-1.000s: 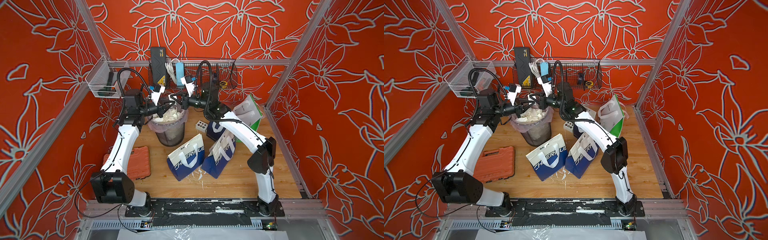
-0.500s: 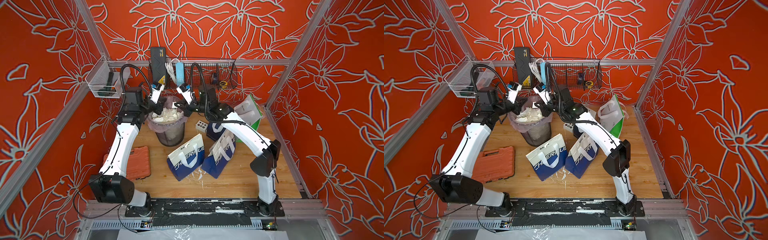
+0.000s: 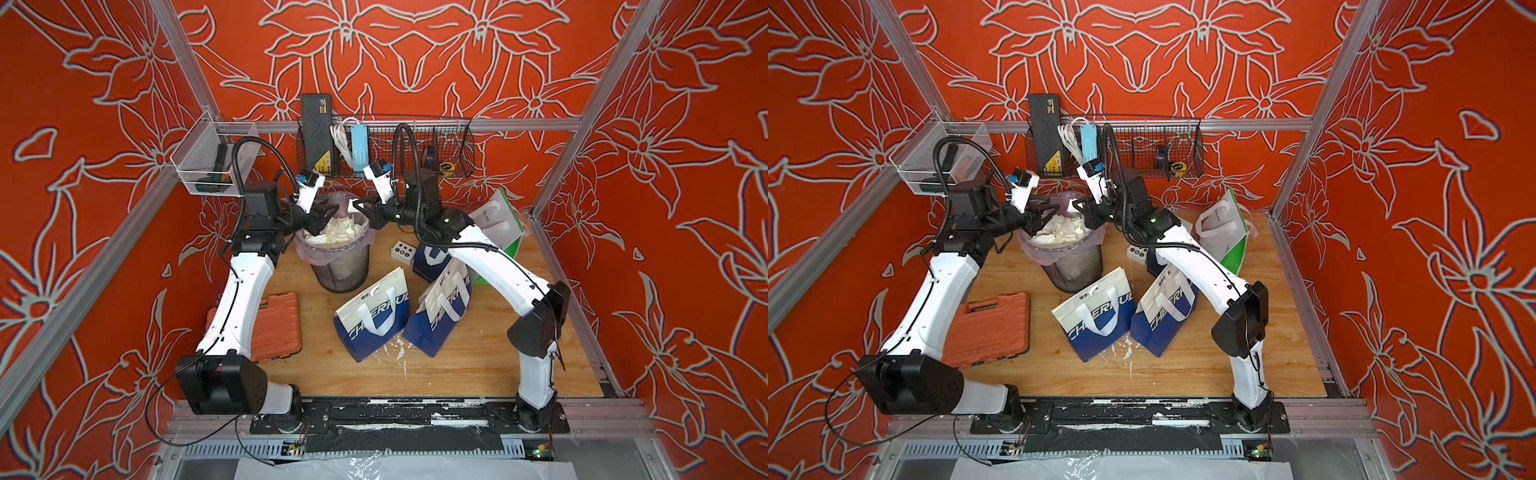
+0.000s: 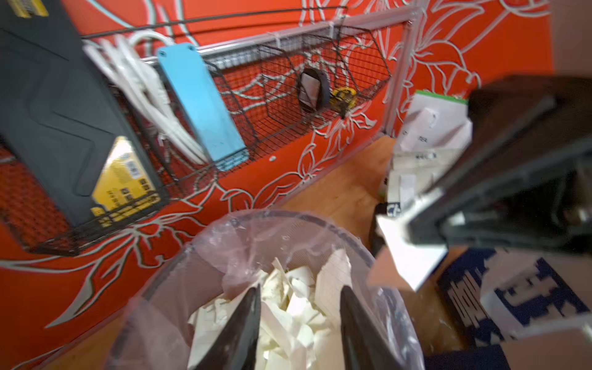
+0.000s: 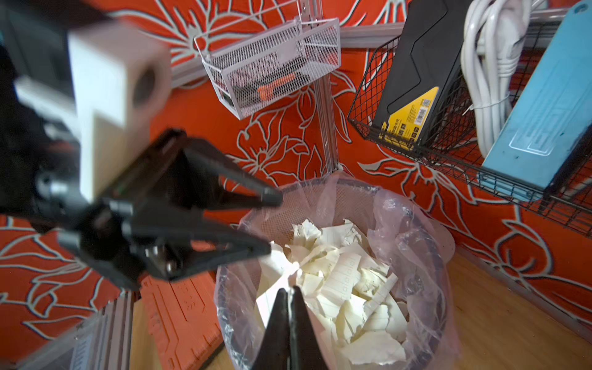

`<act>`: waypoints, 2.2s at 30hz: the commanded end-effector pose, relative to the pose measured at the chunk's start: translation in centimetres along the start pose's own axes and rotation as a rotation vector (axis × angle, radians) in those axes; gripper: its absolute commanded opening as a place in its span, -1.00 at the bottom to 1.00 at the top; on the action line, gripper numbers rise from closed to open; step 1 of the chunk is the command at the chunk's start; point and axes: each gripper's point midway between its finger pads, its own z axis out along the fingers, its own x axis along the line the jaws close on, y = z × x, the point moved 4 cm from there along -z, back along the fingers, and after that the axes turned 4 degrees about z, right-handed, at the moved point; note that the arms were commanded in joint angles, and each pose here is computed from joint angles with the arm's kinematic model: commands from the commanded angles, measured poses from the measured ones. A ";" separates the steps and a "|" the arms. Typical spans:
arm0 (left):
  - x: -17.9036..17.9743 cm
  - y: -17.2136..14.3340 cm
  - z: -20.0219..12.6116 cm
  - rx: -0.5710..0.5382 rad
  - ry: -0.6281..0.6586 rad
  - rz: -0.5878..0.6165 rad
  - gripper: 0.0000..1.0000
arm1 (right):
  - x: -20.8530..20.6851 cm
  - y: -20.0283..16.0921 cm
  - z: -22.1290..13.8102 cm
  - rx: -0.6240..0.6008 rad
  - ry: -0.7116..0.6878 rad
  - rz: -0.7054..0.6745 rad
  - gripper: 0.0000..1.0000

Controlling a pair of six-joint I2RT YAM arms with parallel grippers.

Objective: Shred takeout receipts and throw away
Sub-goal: Shred the takeout receipt.

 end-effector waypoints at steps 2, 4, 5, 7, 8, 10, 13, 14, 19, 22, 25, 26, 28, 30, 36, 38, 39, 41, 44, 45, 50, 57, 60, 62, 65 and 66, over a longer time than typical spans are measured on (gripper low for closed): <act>-3.5 2.3 -0.8 -0.109 -0.168 0.095 0.02 | 1.3 3.8 -0.8 -0.127 0.021 0.179 -1.00; -4.3 2.5 -0.2 -0.119 -0.189 0.114 0.05 | 1.6 3.9 -0.6 -0.120 -0.014 0.207 -1.00; -4.5 2.6 0.3 -0.121 -0.177 0.136 0.08 | 1.7 3.8 -0.5 -0.121 -0.031 0.224 -1.00; -4.6 2.5 1.0 -0.123 -0.109 0.173 0.12 | 1.9 3.5 -0.4 -0.125 -0.073 0.253 -1.00; -4.5 2.5 1.3 -0.132 -0.073 0.182 0.14 | 1.9 3.6 -0.5 -0.130 -0.093 0.280 -1.00; -4.1 2.7 1.6 -0.149 -0.028 0.184 0.16 | 2.1 3.3 -0.4 -0.127 -0.097 0.328 -1.00; -4.0 3.6 1.3 -0.210 -0.002 0.179 0.18 | 2.3 2.9 -0.2 -0.120 -0.096 0.374 -1.00; -4.0 4.0 1.2 -0.226 0.005 0.177 0.18 | 2.4 2.8 -0.3 -0.123 -0.100 0.388 -1.00; -3.8 4.4 1.0 -0.255 0.044 0.176 0.17 | 1.8 2.7 -0.9 -0.140 -0.187 0.416 -1.00; -3.5 4.2 0.8 -0.264 0.080 0.172 0.16 | 1.5 2.3 -1.0 -0.127 -0.214 0.434 -1.00; -3.4 4.6 0.6 -0.282 0.093 0.168 0.16 | 1.3 1.7 -1.0 -0.114 -0.233 0.452 -1.00; -3.4 4.7 0.6 -0.286 0.089 0.166 0.16 | 1.2 1.6 -1.0 -0.115 -0.235 0.458 -1.00; -3.5 4.5 1.0 -0.275 0.070 0.166 0.16 | 1.3 1.5 -0.9 -0.115 -0.223 0.475 -1.00; -3.8 4.1 1.5 -0.251 0.054 0.175 0.13 | 1.5 1.6 -0.8 -0.116 -0.215 0.489 -1.00; -4.5 3.2 2.7 -0.181 0.043 0.229 -0.09 | 1.7 1.5 -0.8 -0.107 -0.214 0.494 -1.00; -4.2 3.2 3.0 -0.167 0.063 0.237 -0.30 | 1.7 1.2 -0.8 -0.099 -0.217 0.499 -1.00; -4.2 3.3 3.0 -0.165 0.070 0.242 -0.40 | 1.8 1.1 -0.8 -0.095 -0.215 0.501 -1.00; -3.9 3.5 3.0 -0.165 0.087 0.244 -0.54 | 1.9 1.1 -0.8 -0.094 -0.219 0.501 -1.00; -3.6 3.7 3.0 -0.155 0.110 0.243 -0.81 | 1.6 1.0 -0.9 -0.092 -0.242 0.487 -1.00; -3.5 3.7 3.0 -0.150 0.114 0.243 -0.92 | 1.6 1.0 -1.0 -0.093 -0.246 0.482 -1.00; -3.0 3.3 3.0 -0.107 0.153 0.247 -1.00 | 1.7 1.3 -1.4 -0.101 -0.252 0.434 -1.00; 0.1 2.7 2.8 0.008 0.349 0.236 -1.00 | 2.2 1.1 -2.3 -0.066 -0.259 0.298 -1.00; 1.2 2.6 2.7 0.026 0.388 0.200 -1.00 | 3.1 1.3 -2.7 -0.066 -0.208 0.257 -1.00; 1.5 2.6 2.6 0.028 0.388 0.173 -1.00 | 3.6 1.8 -3.3 -0.075 -0.185 0.198 -1.00; 2.1 2.2 2.6 0.051 0.391 0.146 -1.00 | 5.1 2.2 -4.0 -0.069 -0.103 0.110 -1.00; 2.3 2.1 2.5 0.051 0.391 0.132 -1.00 | 5.4 2.0 -4.2 -0.060 -0.086 0.086 -1.00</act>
